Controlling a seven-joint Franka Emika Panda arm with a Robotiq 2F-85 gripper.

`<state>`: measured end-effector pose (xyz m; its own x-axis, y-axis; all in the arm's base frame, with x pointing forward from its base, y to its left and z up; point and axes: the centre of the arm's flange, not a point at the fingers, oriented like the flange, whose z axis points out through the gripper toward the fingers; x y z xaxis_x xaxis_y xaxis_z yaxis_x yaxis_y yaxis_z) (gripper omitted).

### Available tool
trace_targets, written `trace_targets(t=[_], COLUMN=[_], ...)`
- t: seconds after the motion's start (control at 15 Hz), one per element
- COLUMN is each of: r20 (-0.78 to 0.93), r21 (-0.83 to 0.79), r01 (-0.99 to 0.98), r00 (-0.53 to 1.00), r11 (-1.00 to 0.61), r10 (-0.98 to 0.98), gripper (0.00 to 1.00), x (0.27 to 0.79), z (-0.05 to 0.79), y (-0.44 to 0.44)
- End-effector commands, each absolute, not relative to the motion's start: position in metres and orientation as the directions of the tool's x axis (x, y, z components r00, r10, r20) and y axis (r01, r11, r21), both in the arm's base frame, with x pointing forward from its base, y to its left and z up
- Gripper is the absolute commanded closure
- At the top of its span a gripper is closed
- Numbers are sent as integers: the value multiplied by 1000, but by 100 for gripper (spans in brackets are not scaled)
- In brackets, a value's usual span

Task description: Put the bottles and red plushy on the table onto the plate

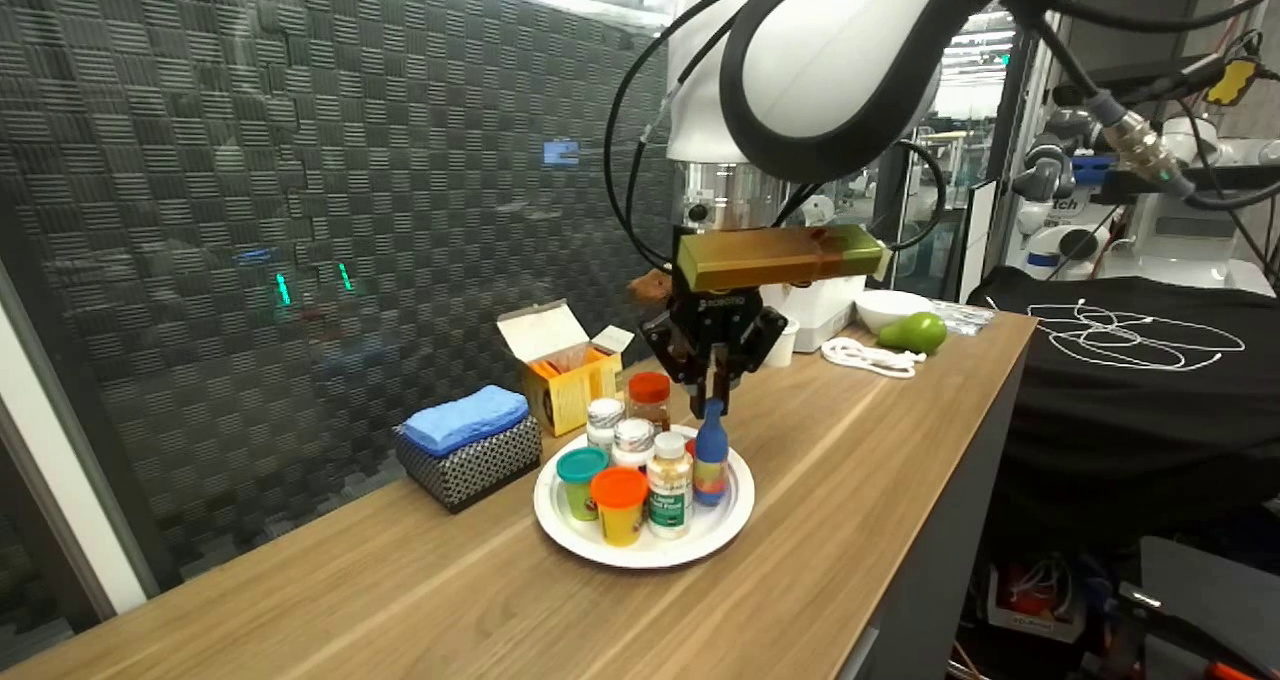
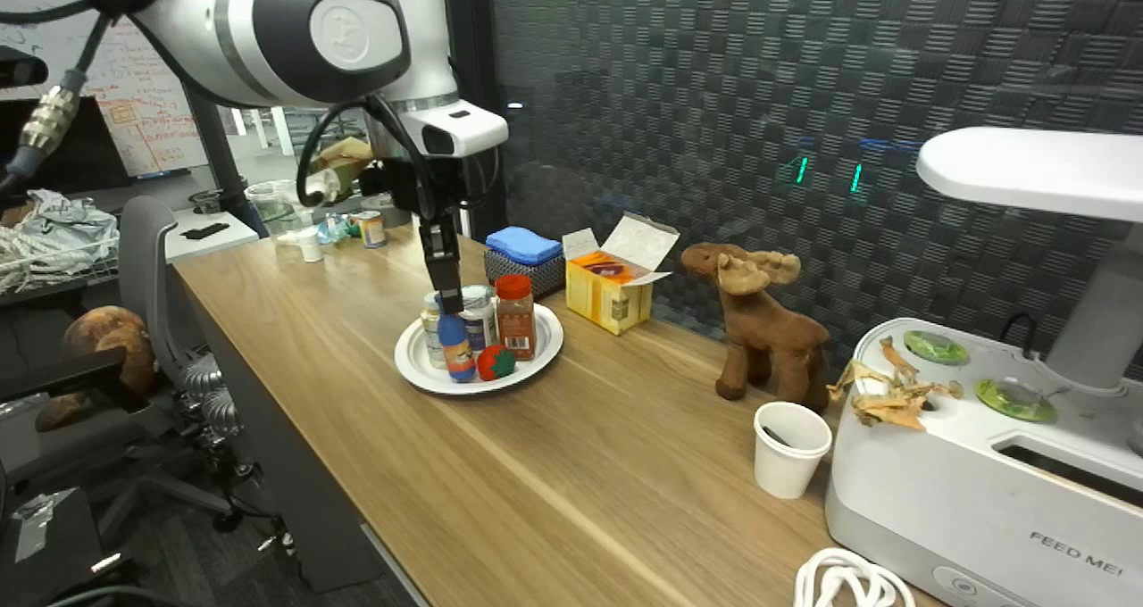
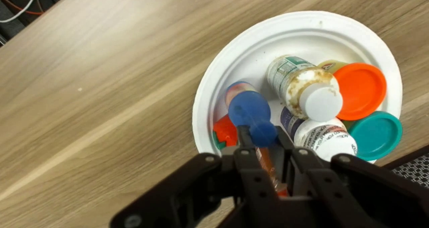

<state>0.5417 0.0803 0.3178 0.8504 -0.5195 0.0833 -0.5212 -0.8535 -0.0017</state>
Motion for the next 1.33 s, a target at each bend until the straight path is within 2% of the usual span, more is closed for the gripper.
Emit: trace_targets(t=[0.0, 0.4, 0.47, 0.53, 1.0, 1.27], r20=[85, 87, 90, 91, 136, 150], r21=[-26, -19, -15, -18, -19, 35], r01=[-509, -497, -498, -498, -505, -503], r00=[856, 863, 863, 863, 854, 857], r11=[-860, -867, -867, -867, -863, -864], r10=[-509, -497, -498, -497, -502, -493], gripper=[86, 85, 56, 55, 3, 0], x=[559, 565, 564, 562, 536, 505], z=[312, 307, 307, 309, 336, 361], y=[91, 98, 99, 99, 98, 90])
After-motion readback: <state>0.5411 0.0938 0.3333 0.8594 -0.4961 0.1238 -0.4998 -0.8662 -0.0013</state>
